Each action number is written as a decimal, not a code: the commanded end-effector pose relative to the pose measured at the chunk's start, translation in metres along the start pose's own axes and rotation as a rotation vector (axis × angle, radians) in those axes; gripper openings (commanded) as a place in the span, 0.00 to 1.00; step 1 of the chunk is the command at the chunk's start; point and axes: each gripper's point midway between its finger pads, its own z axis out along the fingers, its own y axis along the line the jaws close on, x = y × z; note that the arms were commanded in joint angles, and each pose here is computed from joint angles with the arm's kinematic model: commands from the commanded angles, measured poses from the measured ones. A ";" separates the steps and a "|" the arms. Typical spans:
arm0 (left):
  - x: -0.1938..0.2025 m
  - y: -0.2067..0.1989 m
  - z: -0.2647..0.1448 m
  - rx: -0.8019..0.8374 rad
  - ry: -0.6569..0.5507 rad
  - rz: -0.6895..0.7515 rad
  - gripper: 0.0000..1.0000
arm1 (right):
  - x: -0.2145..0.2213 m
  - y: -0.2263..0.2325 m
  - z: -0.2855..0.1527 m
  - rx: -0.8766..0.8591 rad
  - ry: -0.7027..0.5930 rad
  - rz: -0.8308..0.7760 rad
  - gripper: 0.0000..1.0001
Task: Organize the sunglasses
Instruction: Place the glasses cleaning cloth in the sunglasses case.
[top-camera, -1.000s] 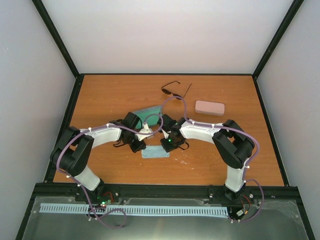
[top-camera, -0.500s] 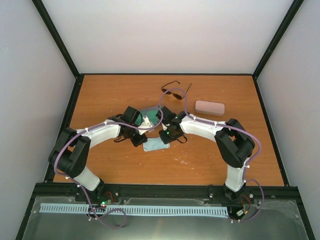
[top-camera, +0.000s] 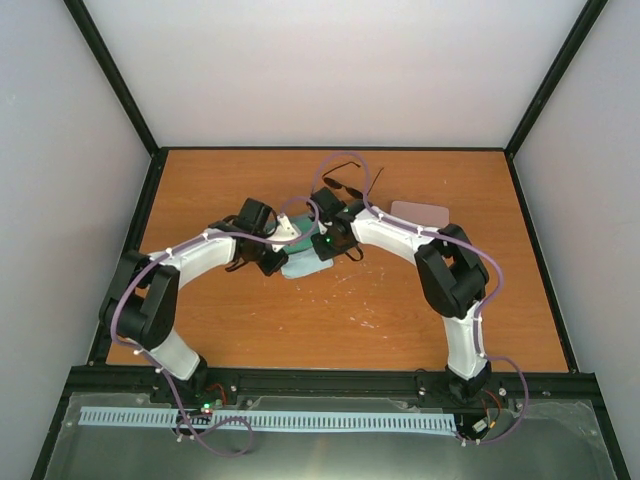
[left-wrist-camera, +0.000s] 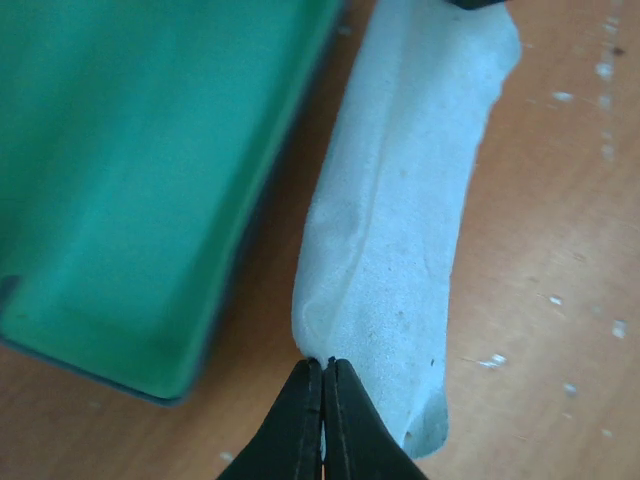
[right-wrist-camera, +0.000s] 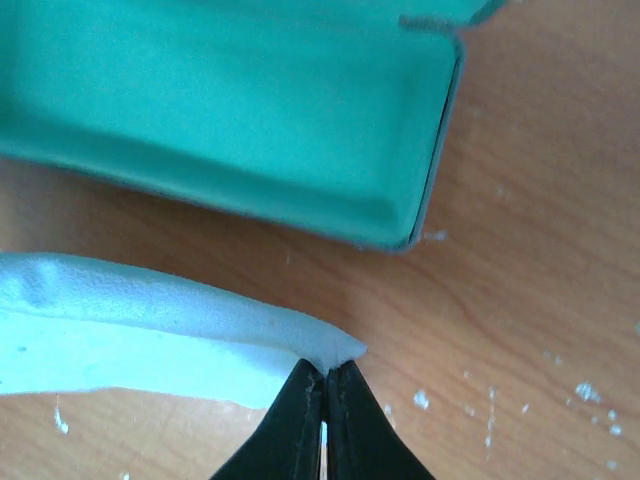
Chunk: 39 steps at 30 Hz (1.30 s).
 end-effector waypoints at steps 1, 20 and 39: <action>-0.017 0.035 -0.001 -0.062 -0.038 -0.023 0.01 | -0.019 -0.009 0.003 0.021 -0.012 -0.013 0.03; -0.029 0.076 0.008 -0.083 -0.052 -0.028 0.01 | -0.062 -0.024 0.024 -0.001 0.000 -0.007 0.03; -0.030 0.093 0.017 -0.079 -0.054 -0.035 0.01 | -0.065 -0.026 0.042 -0.014 0.040 -0.002 0.03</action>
